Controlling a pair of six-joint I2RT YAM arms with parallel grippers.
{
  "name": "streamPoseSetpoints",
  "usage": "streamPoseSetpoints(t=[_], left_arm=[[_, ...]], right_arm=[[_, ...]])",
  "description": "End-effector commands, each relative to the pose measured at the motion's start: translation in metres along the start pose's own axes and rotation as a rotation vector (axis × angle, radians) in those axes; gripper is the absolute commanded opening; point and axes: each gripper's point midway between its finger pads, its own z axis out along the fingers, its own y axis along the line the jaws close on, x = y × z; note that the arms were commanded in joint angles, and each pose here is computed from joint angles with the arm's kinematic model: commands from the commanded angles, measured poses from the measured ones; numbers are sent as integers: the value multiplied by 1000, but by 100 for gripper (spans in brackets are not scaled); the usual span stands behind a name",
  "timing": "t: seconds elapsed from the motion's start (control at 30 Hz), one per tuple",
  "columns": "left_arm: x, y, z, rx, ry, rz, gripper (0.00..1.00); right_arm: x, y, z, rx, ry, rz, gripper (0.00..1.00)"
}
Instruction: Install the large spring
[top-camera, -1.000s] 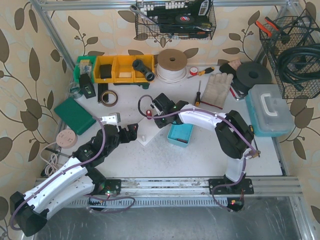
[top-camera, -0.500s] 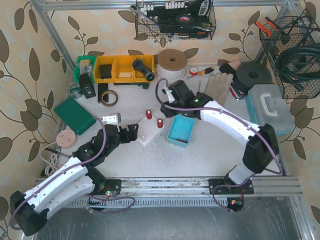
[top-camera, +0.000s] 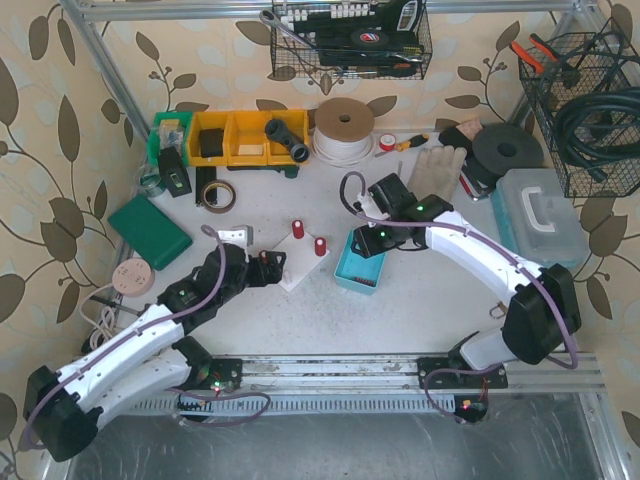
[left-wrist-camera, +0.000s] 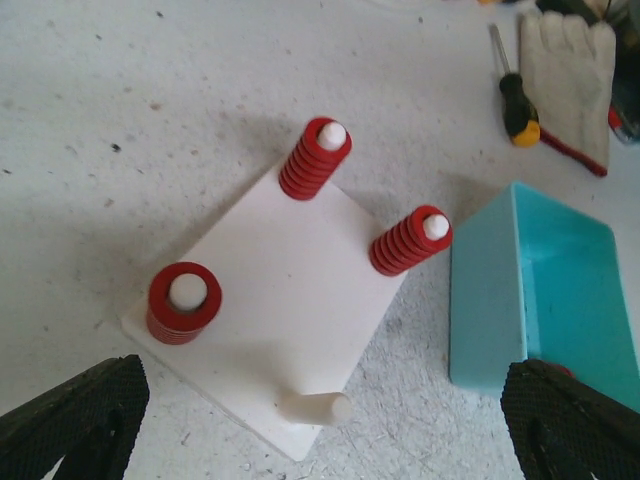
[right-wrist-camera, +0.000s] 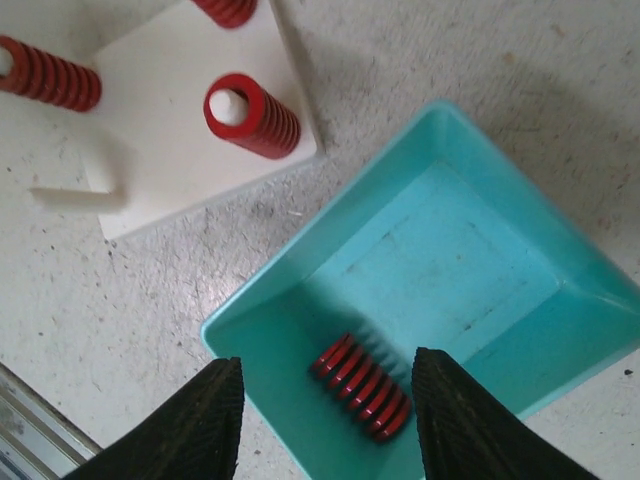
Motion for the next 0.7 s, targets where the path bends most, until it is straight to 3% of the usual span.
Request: streamPoseSetpoints(t=[0.0, 0.13, 0.33, 0.67], left_arm=[[-14, -33, 4, 120, 33, 51, 98], [-7, -48, 18, 189, 142, 63, 98], [-7, -46, 33, 218, 207, 22, 98], [-12, -34, 34, 189, 178, -20, 97]], right_arm=[[22, -2, 14, -11, 95, -21, 48], [33, -4, 24, 46, 146, -72, 48], [48, -8, 43, 112, 232, -144, 48], [64, -13, 58, 119, 318, -179, 54]])
